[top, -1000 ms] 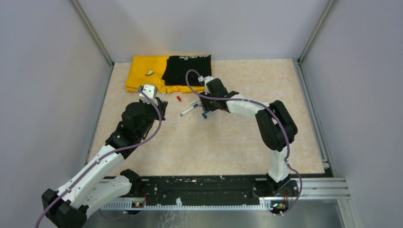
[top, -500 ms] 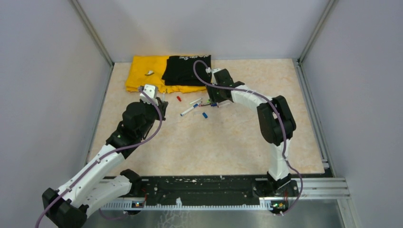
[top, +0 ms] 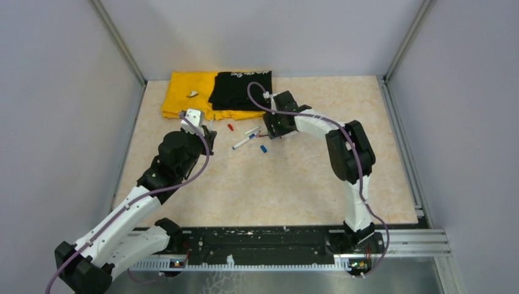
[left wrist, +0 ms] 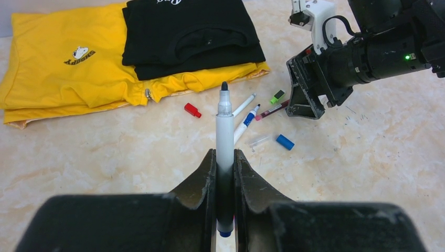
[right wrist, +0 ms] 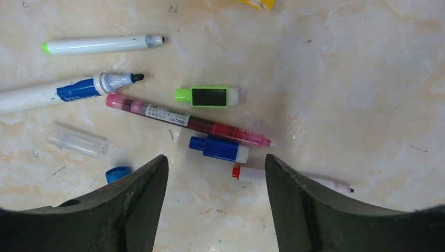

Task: Insert the pens into the pen caps
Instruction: Adjust the pen cap at the center of the board.

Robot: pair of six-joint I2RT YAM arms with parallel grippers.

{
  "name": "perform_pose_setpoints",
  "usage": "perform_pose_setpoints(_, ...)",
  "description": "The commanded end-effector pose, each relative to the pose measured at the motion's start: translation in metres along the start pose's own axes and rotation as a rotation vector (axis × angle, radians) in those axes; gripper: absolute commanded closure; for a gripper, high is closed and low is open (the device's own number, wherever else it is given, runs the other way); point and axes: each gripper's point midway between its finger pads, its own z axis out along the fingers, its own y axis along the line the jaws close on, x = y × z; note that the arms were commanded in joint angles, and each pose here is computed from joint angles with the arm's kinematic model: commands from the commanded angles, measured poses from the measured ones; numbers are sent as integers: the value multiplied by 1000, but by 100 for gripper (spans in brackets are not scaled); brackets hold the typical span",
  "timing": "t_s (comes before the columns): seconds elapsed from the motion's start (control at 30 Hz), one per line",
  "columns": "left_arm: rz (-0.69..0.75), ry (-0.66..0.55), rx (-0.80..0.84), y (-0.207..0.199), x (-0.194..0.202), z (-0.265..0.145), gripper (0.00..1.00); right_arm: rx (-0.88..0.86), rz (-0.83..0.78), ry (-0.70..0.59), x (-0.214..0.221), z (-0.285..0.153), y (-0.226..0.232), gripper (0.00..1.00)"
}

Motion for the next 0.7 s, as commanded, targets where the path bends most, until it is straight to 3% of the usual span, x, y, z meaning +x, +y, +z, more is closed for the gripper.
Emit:
perform_pose_setpoints(0.0, 10, -17, 6, -1, -7, 0, 100, -24, 4, -39, -18, 2, 7, 33)
perform_pose_setpoints(0.67, 10, -19, 3, 0, -8, 0, 100, 14, -4, 12, -7, 19, 1, 37)
